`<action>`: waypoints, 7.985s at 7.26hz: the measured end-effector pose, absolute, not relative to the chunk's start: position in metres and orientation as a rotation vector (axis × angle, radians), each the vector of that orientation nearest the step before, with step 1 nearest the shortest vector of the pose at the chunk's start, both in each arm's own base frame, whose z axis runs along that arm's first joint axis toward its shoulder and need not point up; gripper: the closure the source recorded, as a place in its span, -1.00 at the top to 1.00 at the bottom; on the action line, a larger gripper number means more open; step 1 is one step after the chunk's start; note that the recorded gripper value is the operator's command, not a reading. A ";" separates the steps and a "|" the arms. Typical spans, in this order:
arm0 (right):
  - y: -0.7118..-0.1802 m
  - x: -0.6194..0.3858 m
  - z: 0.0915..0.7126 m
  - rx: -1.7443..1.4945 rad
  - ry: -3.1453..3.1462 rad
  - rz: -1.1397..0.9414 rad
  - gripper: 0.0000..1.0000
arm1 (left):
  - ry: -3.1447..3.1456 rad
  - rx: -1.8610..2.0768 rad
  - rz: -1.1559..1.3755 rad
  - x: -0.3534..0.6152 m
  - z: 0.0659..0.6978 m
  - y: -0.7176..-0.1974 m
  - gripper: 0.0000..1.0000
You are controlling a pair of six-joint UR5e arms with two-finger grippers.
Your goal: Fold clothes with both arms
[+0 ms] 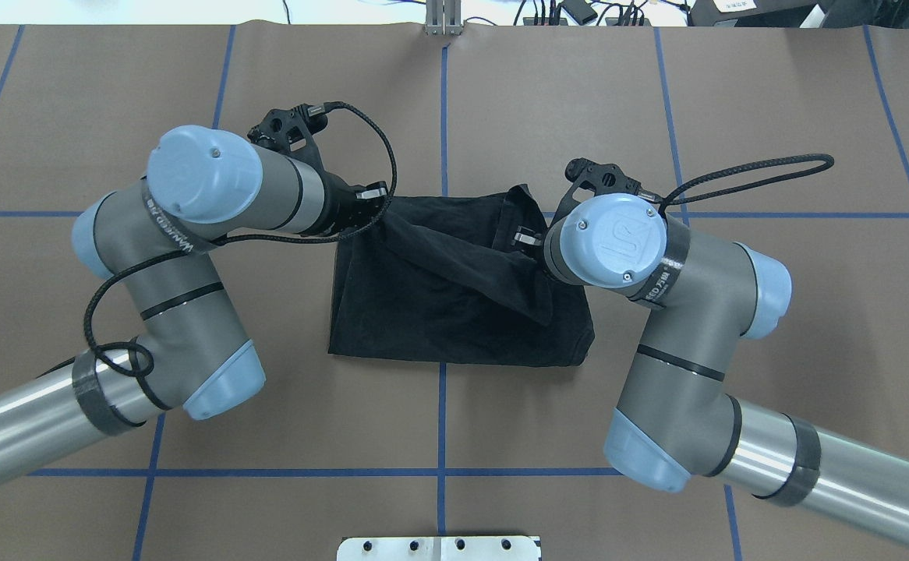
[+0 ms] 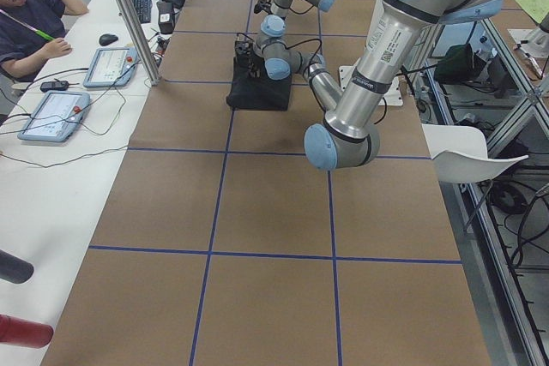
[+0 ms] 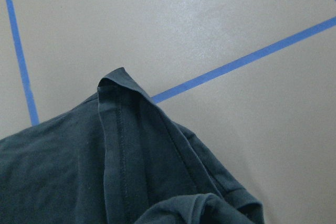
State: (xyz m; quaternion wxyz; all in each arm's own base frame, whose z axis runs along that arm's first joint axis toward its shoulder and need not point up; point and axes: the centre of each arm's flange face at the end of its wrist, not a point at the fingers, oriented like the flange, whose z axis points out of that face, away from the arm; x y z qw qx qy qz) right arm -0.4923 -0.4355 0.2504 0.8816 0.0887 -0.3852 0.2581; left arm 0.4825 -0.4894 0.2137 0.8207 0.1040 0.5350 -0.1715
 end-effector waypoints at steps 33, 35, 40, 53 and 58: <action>-0.592 -0.251 0.463 0.149 -0.702 -0.069 0.99 | 0.728 0.378 0.259 0.251 0.349 -0.594 1.00; -0.539 -0.137 0.546 0.144 -0.689 -0.183 0.99 | 0.670 0.326 0.319 0.162 0.404 -0.609 1.00; -0.427 0.058 0.620 0.052 -0.743 -0.105 1.00 | 0.674 0.128 0.260 0.029 0.517 -0.592 1.00; -0.403 0.078 0.620 0.013 -0.727 -0.059 1.00 | 0.806 0.071 0.229 -0.055 0.651 -0.457 1.00; -0.403 0.078 0.616 0.016 -0.727 -0.042 1.00 | 0.792 0.098 0.223 -0.064 0.642 -0.455 1.00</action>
